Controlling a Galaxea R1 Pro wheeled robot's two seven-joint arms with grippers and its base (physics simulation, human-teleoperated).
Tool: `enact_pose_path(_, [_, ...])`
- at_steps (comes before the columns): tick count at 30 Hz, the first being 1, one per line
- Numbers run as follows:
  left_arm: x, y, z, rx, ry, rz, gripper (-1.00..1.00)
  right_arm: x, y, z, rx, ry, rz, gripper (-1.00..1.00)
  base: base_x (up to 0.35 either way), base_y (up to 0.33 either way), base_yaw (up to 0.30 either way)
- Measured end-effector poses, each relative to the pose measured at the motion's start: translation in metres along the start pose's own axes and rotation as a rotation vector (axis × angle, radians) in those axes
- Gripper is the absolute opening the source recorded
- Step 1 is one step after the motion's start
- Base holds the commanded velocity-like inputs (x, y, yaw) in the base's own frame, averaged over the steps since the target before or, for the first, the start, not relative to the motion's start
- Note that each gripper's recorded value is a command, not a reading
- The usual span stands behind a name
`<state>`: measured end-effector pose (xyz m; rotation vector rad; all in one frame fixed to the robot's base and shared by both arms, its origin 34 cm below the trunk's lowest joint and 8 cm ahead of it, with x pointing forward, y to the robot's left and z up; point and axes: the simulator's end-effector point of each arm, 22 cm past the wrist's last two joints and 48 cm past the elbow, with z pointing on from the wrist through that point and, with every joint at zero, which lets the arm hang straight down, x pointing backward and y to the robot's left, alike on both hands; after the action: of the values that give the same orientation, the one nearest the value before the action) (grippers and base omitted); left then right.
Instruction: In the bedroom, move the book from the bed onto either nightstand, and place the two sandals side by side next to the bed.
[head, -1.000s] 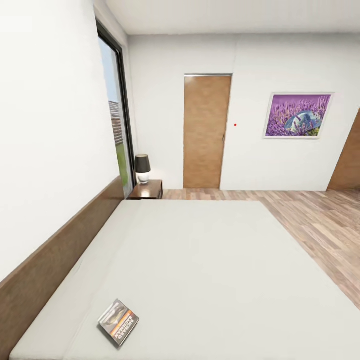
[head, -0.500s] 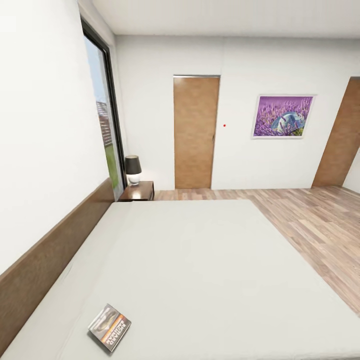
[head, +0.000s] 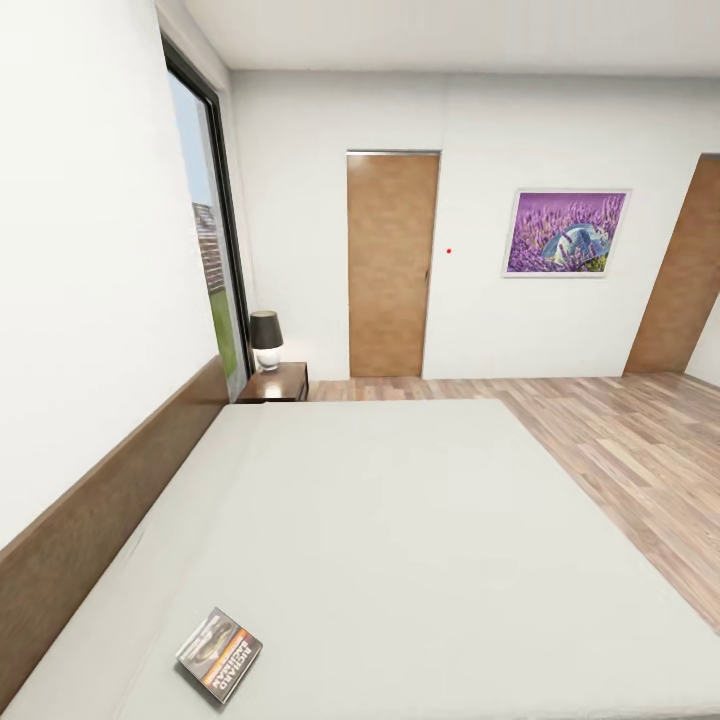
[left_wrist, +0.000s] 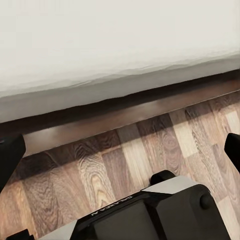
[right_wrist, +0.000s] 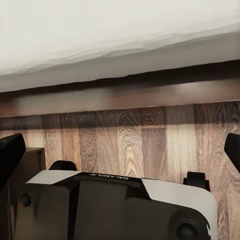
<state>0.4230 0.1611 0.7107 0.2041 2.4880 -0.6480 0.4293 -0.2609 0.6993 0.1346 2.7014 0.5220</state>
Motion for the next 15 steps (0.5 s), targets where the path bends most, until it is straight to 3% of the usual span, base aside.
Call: enact_pose_path(15, [-0.0004, 0.0002, 0.0000, 0.000, 0.000, 0.001, 1.00, -0.0012, -0.0017, -0.0007, 0.002, -0.003, 0.004, 1.00, 0.000, 0.000, 0.000])
